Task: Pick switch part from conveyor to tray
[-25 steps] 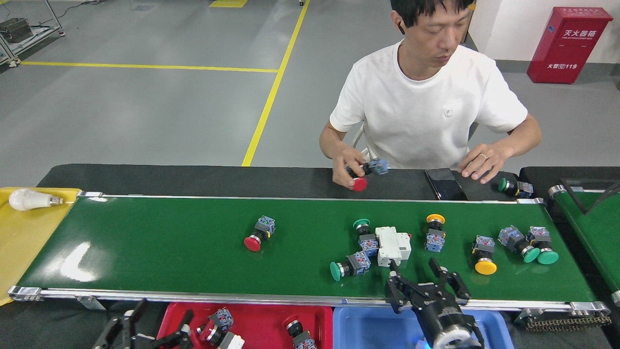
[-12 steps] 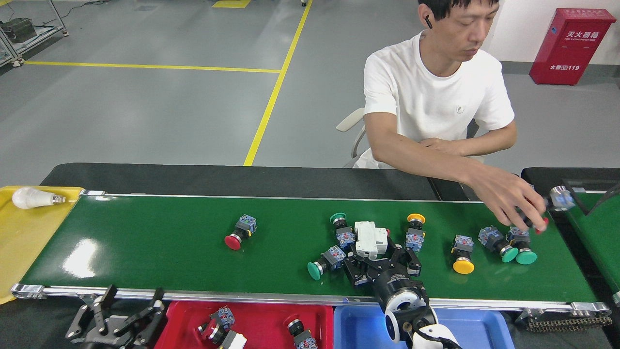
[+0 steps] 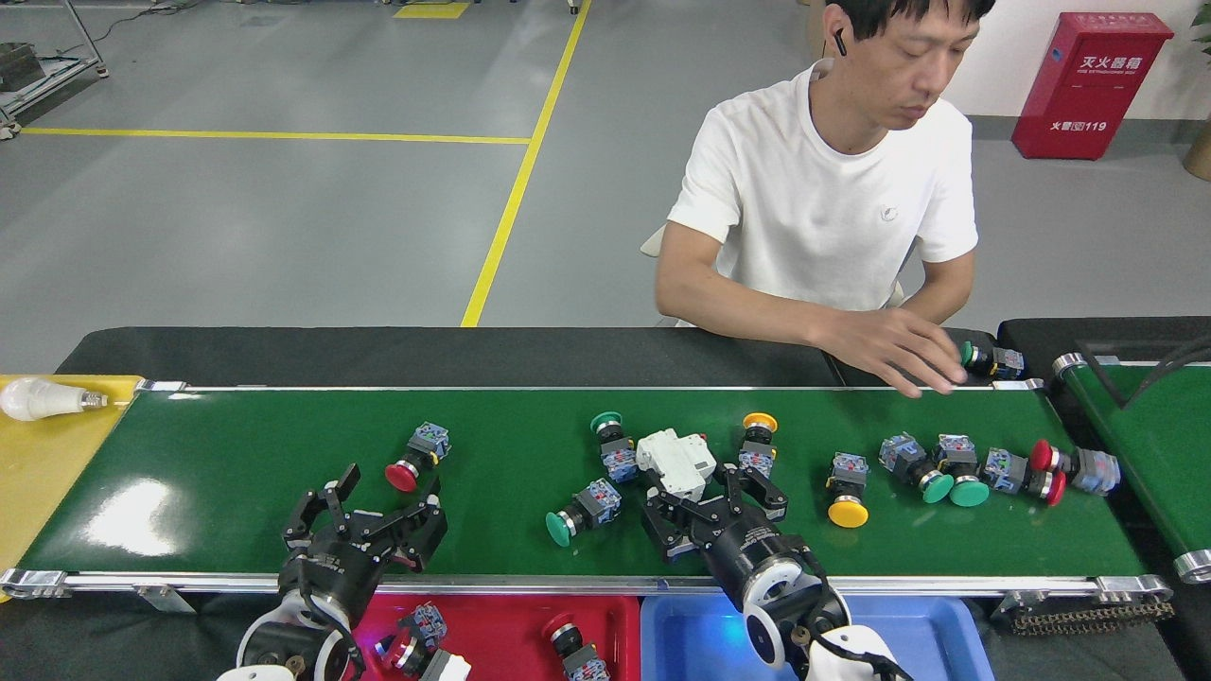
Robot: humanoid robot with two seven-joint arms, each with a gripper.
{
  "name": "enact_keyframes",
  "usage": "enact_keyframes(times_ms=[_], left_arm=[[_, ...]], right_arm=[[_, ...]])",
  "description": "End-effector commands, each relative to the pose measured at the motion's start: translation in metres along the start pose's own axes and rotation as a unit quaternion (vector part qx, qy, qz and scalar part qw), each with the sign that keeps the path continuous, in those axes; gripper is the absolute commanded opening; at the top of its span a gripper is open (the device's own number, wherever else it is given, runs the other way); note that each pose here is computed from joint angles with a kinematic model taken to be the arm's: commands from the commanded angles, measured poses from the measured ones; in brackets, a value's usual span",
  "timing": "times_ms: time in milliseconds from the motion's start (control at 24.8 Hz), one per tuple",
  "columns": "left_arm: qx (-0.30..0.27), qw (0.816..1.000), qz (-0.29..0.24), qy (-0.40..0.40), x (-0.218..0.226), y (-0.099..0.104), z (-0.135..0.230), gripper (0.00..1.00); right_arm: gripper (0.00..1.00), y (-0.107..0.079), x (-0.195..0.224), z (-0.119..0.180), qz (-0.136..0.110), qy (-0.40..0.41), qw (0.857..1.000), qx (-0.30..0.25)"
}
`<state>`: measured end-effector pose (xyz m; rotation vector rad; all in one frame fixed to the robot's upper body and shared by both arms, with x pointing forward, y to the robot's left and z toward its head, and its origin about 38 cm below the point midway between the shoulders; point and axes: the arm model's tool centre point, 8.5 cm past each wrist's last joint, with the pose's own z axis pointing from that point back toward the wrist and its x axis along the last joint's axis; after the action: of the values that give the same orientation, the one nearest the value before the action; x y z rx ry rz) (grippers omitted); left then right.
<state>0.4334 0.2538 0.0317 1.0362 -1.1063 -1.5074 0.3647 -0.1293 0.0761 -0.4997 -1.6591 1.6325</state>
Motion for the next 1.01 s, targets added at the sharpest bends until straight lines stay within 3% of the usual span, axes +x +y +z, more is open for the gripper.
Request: enact_keyframes(times_ms=[0, 121, 202, 242, 283, 323, 444, 525, 687, 808, 970], left_arm=[[0.008, 1.000, -0.007, 0.003, -0.007, 0.013, -0.014, 1.00], [-0.003, 1.000, -0.009, 0.005, -0.017, 0.022, -0.036, 0.99], [-0.021, 1.000, -0.012, 0.008, -0.031, 0.018, -0.043, 0.95], [-0.023, 1.000, -0.017, 0.008, -0.038, 0.016, -0.044, 0.90], [-0.022, 0.999, -0.023, 0.008, -0.044, 0.012, -0.044, 0.86], [-0.021, 0.999, -0.029, 0.006, -0.047, 0.011, -0.043, 0.79], [-0.020, 0.999, -0.043, -0.004, -0.053, 0.006, -0.041, 0.40], [-0.018, 0.999, -0.045, -0.008, -0.057, 0.007, -0.039, 0.04], [0.007, 0.999, -0.035, -0.017, -0.056, 0.007, -0.032, 0.03], [0.046, 0.999, -0.019, -0.018, -0.066, 0.014, -0.007, 0.04], [0.086, 0.996, -0.016, -0.019, -0.083, 0.014, 0.055, 0.04]], right_arm=[[0.29, -0.008, 0.019, 0.022, 0.022, -0.105, 0.994, -0.006], [0.29, 0.009, 0.037, 0.047, 0.023, -0.155, 0.988, 0.009], [0.32, 0.025, 0.043, 0.056, 0.010, -0.154, 0.987, 0.034], [0.47, 0.029, 0.045, 0.059, 0.004, -0.153, 0.988, 0.037], [0.81, 0.032, 0.046, 0.060, 0.001, -0.151, 0.988, 0.041], [0.95, 0.033, 0.046, 0.060, 0.000, -0.151, 0.988, 0.042], [0.95, 0.033, 0.045, 0.061, -0.001, -0.148, 0.988, 0.042], [0.95, 0.031, 0.039, 0.063, 0.000, -0.139, 0.990, 0.039], [0.94, 0.017, 0.019, 0.064, -0.003, -0.093, 0.996, 0.015], [0.94, -0.004, -0.016, 0.059, -0.038, 0.045, 0.998, -0.020], [0.94, -0.016, -0.064, 0.071, -0.063, 0.220, 0.973, -0.032]])
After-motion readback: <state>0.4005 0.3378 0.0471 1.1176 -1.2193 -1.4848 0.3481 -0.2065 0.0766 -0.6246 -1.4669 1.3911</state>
